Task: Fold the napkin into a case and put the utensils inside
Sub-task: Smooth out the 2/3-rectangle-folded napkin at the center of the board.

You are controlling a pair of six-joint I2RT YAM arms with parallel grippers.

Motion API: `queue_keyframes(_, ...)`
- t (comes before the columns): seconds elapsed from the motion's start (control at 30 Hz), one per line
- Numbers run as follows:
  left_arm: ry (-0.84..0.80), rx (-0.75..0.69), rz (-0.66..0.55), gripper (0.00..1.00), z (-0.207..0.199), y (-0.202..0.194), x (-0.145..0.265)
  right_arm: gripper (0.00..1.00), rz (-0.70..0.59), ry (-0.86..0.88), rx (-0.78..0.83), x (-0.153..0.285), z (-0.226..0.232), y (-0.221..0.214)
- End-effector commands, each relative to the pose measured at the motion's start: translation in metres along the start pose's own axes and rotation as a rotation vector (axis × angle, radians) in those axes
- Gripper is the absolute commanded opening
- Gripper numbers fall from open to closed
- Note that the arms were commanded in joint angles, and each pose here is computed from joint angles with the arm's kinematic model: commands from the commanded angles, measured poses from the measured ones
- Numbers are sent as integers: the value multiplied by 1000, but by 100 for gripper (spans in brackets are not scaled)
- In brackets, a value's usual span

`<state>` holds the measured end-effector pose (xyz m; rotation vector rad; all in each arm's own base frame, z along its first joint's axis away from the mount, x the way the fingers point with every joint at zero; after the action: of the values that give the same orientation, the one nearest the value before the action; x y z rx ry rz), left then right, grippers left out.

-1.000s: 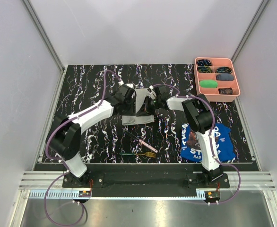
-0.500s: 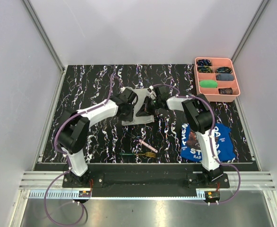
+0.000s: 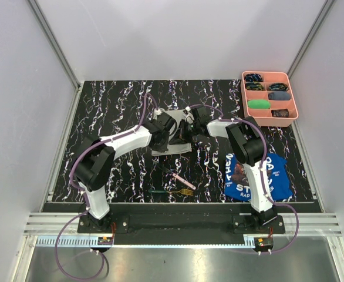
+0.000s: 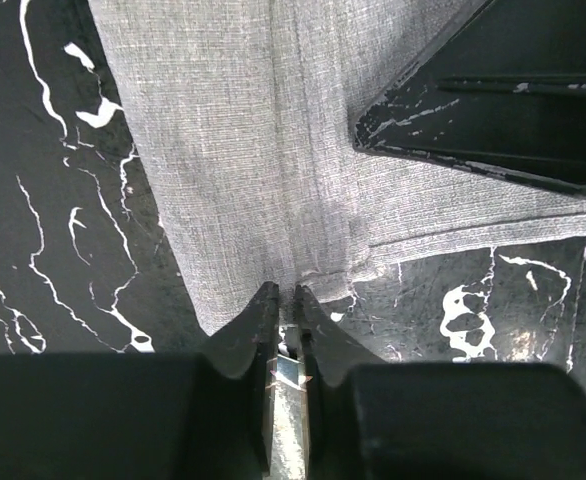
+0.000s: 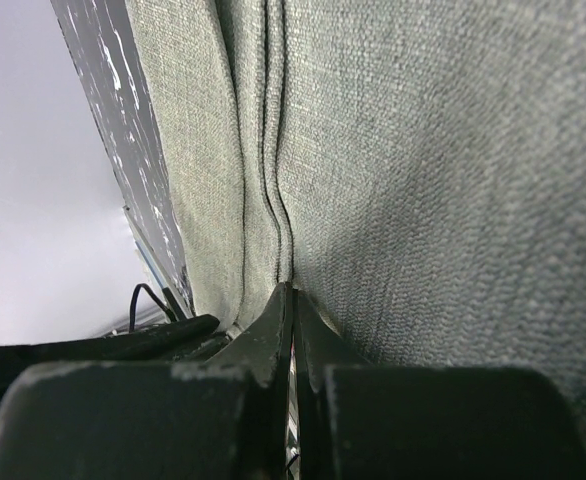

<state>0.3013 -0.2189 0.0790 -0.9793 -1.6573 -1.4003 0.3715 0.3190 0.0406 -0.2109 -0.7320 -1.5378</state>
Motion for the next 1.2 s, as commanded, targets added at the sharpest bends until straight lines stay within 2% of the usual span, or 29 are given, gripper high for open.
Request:
queue_keyframes(0.0, 7, 0, -76, 6, -7, 20, 6, 0, -23, 20, 38, -2, 7, 10)
queue_keyframes(0.03, -1, 4, -83, 0, -9, 23, 9, 0, -22, 19, 35, -3, 7, 9)
queue_keyframes(0.3, -96, 41, -121, 0, -27, 40, 30, 0, -20, 15, 29, -3, 5, 8)
queue_keyframes(0.57, -168, 43, 10, 0, -42, 18, 2, 0, -21, 15, 17, -4, 6, 9)
queue_keyframes(0.7, -215, 80, 36, 0, -47, 12, -13, 0, -28, 11, 15, -3, 6, 11)
queue_keyframes(0.97, -200, 122, 58, 0, -29, 6, -23, 0, -56, -16, 74, 12, 26, 27)
queue_keyframes(1.17, -199, 157, 41, 0, -14, 6, -15, 0, -26, 29, 97, 9, 44, 26)
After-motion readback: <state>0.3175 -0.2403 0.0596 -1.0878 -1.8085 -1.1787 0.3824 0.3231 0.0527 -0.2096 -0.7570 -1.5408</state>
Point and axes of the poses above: each gripper's point midway between its finger pads, its own x axis back along the fingers, its own z axis along the line the jaws close on, y = z × x, the point moved 4 cm from there along x, back along the fingers, and after that the axes turned 15 degrees about x, right-handed, at the moved point
